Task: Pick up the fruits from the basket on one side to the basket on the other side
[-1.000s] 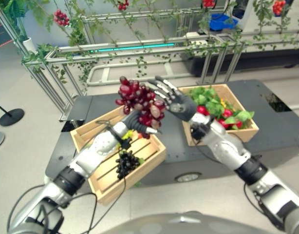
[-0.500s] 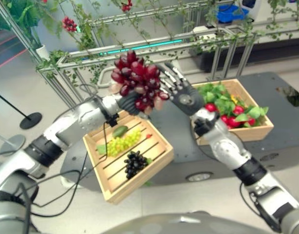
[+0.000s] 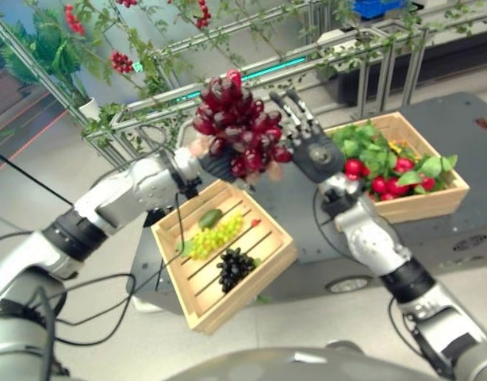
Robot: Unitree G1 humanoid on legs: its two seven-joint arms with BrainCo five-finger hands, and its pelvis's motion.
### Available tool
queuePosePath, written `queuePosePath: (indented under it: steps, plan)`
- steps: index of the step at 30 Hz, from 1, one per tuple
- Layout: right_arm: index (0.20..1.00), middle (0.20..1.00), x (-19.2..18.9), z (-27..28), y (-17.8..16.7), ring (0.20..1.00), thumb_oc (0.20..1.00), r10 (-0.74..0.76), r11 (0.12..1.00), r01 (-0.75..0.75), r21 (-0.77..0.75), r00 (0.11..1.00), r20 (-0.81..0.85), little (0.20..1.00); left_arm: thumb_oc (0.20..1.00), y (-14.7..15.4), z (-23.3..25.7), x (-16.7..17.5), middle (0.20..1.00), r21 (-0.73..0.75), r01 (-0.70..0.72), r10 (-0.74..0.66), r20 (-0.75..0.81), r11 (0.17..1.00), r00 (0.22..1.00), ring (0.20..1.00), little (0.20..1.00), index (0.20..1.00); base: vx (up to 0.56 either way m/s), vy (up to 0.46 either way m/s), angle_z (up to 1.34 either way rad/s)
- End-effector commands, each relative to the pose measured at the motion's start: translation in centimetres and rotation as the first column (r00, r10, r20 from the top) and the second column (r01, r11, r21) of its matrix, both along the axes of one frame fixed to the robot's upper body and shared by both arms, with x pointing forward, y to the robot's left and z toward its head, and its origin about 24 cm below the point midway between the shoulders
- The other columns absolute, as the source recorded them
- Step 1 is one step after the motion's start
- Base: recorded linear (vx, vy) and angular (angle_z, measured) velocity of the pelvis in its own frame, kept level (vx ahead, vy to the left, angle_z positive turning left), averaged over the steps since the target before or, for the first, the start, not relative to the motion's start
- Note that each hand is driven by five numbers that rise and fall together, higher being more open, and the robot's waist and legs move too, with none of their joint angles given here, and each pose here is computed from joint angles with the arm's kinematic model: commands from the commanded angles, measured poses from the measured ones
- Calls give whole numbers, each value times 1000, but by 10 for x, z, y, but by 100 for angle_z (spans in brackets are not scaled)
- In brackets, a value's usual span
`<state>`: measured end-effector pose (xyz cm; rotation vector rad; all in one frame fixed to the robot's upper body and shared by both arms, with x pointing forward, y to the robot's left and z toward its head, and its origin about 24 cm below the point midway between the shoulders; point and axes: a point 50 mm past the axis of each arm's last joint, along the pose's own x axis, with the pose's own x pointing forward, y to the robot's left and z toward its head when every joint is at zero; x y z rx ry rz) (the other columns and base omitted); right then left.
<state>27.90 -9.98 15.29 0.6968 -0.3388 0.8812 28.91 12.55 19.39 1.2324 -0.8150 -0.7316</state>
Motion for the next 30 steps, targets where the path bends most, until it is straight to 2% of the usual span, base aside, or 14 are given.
queuePosePath:
  steps: [1,3,6,14,17,18,20,24,30]
  plan:
    - [1000,1000,-16,2,26,1000,1000,137,990,-138,32,990,17,1000,200,-26,74,-12,200,4,146,-138,341,989,930,200,200,200,0,0,0]
    - [1000,1000,-16,1,26,1000,1000,135,990,-136,40,991,13,1000,200,-26,74,-12,200,27,141,-142,359,990,923,200,200,200,0,0,0]
    - [1000,1000,-16,-5,26,1000,1000,131,990,-130,54,991,-10,1000,200,-26,81,-13,200,180,96,-171,467,979,868,200,200,200,0,0,0]
    - [1000,1000,-18,-12,23,1000,1000,120,990,-117,76,992,-30,1000,200,-24,92,-15,200,297,47,-218,579,954,786,200,200,200,0,0,0]
    - [1000,1000,-17,-13,17,1000,1000,97,993,-94,78,995,-35,1000,200,-23,101,-15,200,356,10,-250,634,934,732,200,200,200,0,0,0]
    - [1000,1000,-17,-14,15,1000,1000,88,992,-84,91,995,-40,1000,200,-23,106,-17,200,372,-6,-264,672,928,692,200,200,200,0,0,0]
    - [1000,1000,-17,-15,14,1000,1000,77,992,-72,100,996,-49,1000,200,-22,109,-17,200,378,-16,-269,690,926,672,200,200,200,0,0,0]
    - [1000,1000,-17,-17,14,1000,1000,72,993,-67,93,996,-56,1000,200,-22,111,-19,200,393,-26,-279,696,919,661,200,200,200,0,0,0]
    - [1000,1000,-23,-24,23,1000,1000,127,991,-123,55,989,-74,1000,200,-22,104,-22,200,355,33,-256,604,934,755,200,200,200,0,0,0]
